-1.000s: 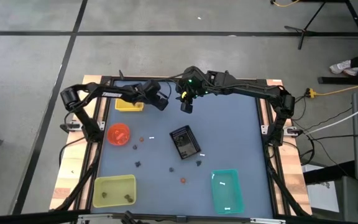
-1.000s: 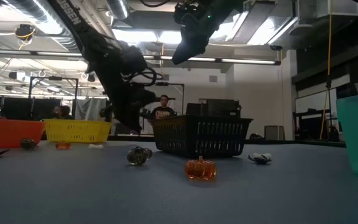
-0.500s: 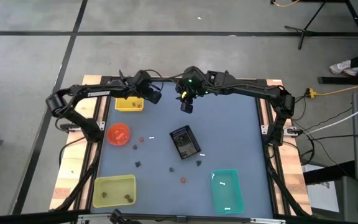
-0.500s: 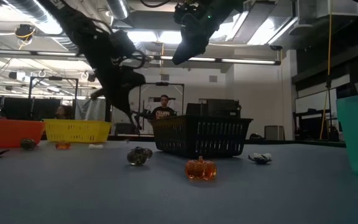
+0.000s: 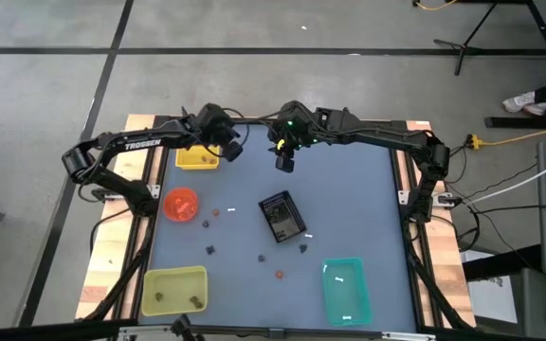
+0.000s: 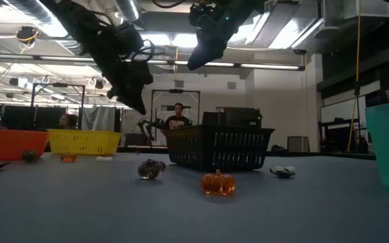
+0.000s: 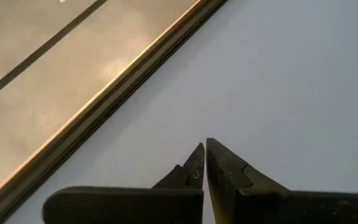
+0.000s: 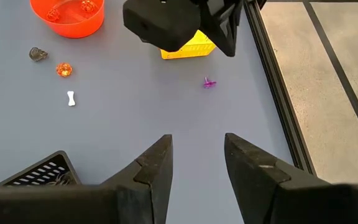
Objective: Sort Halloween decoration
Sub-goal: Put the violet witch hat into the top yellow bin
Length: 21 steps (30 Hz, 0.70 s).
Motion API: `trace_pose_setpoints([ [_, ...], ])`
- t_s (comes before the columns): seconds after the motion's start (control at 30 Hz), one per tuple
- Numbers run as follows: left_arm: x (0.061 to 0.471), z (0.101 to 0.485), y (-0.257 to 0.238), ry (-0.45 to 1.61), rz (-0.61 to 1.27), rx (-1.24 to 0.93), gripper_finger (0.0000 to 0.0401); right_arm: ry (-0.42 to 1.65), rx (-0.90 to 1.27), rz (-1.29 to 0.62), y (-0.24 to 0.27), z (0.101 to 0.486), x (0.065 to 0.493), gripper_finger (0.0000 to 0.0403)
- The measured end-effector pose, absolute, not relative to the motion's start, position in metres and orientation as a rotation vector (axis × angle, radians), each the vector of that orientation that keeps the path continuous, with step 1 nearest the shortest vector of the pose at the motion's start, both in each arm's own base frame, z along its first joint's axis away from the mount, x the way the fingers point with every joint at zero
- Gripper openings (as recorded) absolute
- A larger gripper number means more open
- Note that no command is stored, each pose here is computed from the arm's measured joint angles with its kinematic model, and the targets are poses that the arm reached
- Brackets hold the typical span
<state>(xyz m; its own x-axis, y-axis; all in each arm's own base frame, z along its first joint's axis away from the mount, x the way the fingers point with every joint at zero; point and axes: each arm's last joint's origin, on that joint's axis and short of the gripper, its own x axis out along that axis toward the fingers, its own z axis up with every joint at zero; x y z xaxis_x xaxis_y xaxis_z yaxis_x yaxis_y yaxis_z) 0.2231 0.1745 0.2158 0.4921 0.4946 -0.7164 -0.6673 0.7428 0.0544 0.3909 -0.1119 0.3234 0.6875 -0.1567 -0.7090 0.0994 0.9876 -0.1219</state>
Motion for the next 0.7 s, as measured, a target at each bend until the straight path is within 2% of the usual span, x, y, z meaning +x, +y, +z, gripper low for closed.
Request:
trace_pose_setpoints([
  [0.2,0.228,0.215,0.178,0.745,0.707,-0.232,0.0063,0.8,-0.076,-0.143,-0.112,0.323,0.391,0.0144],
  [0.4,0.235,0.191,0.184,0.829,0.706,-0.256,0.0128,0.799,-0.074,-0.14,-0.112,0.323,0.391,0.0144],
  [0.7,0.24,0.166,0.188,0.926,0.685,-0.259,0.014,0.799,-0.074,-0.14,-0.112,0.323,0.391,0.0144],
])
